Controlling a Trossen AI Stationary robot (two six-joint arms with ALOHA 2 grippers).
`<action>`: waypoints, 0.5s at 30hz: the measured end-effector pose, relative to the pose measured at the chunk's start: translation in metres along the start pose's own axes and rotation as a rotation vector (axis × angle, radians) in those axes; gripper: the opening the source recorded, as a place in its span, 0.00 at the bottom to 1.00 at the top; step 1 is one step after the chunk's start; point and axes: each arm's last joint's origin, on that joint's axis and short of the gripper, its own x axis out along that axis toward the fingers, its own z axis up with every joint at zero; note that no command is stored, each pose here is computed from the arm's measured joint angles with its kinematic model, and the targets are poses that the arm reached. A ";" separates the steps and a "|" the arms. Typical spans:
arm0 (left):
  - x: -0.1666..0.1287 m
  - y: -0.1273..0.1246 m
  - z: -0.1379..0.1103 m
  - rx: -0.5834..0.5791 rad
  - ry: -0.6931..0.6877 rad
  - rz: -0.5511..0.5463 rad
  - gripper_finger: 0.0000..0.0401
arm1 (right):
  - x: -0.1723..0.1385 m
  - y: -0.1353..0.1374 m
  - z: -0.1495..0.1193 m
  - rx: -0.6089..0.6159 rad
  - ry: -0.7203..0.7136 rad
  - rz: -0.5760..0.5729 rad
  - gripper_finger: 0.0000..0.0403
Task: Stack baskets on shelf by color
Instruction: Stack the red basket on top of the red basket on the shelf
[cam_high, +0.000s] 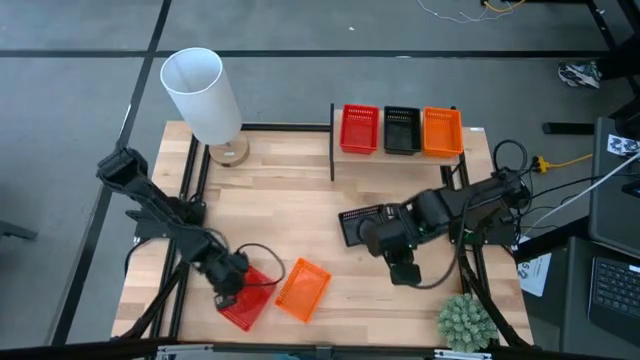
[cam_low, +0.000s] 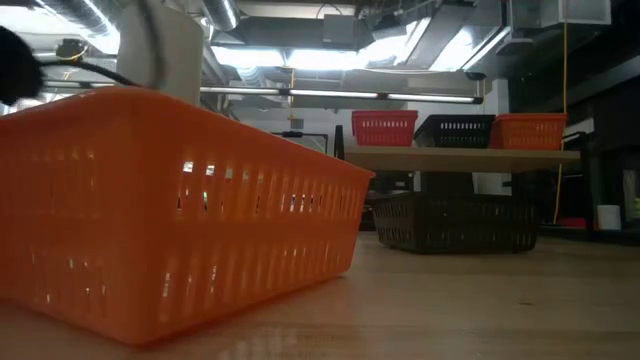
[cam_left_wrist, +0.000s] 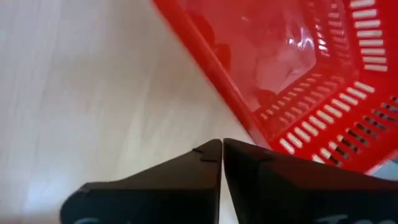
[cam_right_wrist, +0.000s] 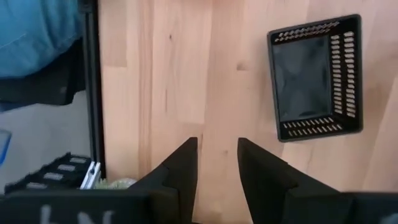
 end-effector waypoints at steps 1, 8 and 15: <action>0.003 0.001 0.008 0.015 0.004 -0.014 0.01 | 0.000 0.004 -0.002 0.008 -0.001 -0.007 0.28; 0.002 0.011 0.080 0.220 -0.219 -0.161 0.01 | 0.002 0.029 -0.013 0.025 -0.023 -0.061 0.28; -0.043 0.026 0.141 0.293 -0.425 -0.142 0.01 | 0.003 0.044 -0.021 0.033 -0.045 -0.093 0.28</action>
